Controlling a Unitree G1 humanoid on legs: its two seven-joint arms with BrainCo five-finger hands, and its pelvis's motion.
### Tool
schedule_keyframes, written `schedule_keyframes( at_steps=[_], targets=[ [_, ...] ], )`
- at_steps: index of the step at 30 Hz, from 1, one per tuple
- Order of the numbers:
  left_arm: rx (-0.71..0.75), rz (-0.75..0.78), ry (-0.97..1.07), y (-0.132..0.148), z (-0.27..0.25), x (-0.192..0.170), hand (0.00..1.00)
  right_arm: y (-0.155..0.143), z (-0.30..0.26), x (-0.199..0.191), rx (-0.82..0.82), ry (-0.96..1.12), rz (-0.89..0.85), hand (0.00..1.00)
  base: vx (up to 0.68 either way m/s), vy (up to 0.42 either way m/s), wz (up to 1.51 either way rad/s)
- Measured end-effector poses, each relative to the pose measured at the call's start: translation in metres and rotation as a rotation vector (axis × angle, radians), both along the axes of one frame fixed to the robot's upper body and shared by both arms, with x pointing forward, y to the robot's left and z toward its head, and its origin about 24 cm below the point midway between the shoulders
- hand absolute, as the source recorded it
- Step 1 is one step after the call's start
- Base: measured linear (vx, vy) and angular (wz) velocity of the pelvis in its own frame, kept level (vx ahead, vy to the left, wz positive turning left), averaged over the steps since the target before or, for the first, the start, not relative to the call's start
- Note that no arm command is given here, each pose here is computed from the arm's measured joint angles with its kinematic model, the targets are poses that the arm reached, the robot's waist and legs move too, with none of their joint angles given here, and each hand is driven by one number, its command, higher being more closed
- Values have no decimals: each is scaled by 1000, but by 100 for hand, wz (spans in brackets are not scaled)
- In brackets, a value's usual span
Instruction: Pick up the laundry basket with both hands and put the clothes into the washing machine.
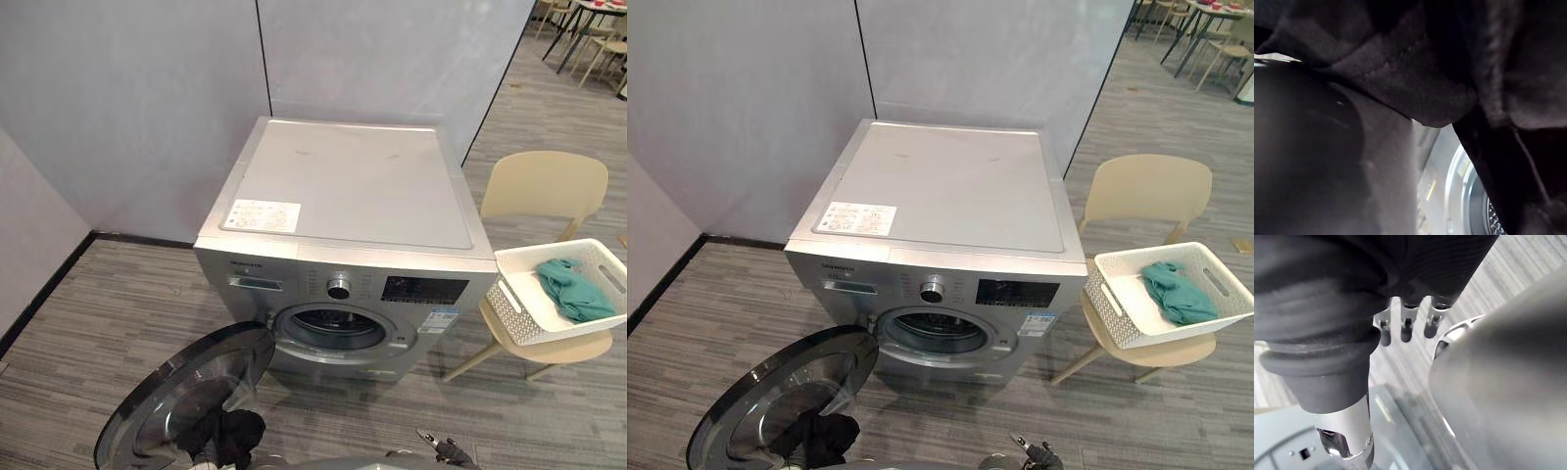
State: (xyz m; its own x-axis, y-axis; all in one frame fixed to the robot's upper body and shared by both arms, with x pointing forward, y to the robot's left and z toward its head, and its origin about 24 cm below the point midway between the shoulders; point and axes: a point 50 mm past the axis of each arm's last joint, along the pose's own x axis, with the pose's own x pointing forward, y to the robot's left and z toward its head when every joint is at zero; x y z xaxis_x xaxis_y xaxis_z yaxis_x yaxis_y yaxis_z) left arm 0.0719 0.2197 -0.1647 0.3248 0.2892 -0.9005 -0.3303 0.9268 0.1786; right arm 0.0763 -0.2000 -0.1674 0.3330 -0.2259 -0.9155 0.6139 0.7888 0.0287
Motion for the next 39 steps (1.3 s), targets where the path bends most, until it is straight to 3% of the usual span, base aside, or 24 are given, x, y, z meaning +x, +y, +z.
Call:
schedule_keyframes(
  at_steps=[12, 15, 22, 25, 30, 33, 35, 39],
  targets=[
    [-9, 46, -29, 0, 1, -1, 100, -3, 0, 6, -19, 19, 79, 0, 83, -52, -7],
    [-45, 51, -19, -13, -2, -5, 100, -19, 5, 16, -74, -2, 111, 0, 115, 209, -43],
    [-23, 7, 11, -4, -1, -13, 100, -9, 3, 10, -46, -8, 144, 0, 53, 129, -32],
    [-13, -93, -67, -9, 5, 19, 100, -14, 8, 26, -71, -53, 159, 0, -74, 77, -7],
    [28, -240, -514, -35, 65, 122, 100, -17, 44, 98, -160, -317, 213, 0, -244, 32, 3],
    [-54, -258, -779, -64, 111, 165, 100, -15, 67, 126, -193, -454, 189, 0, -229, -16, 4],
    [-181, -303, -959, -99, 150, 192, 100, -15, 83, 143, -218, -547, 159, 0, -176, -9, -5],
    [-281, -378, -1139, -135, 200, 224, 100, -12, 106, 162, -234, -657, 138, 0, -104, -17, -23]
  ],
)
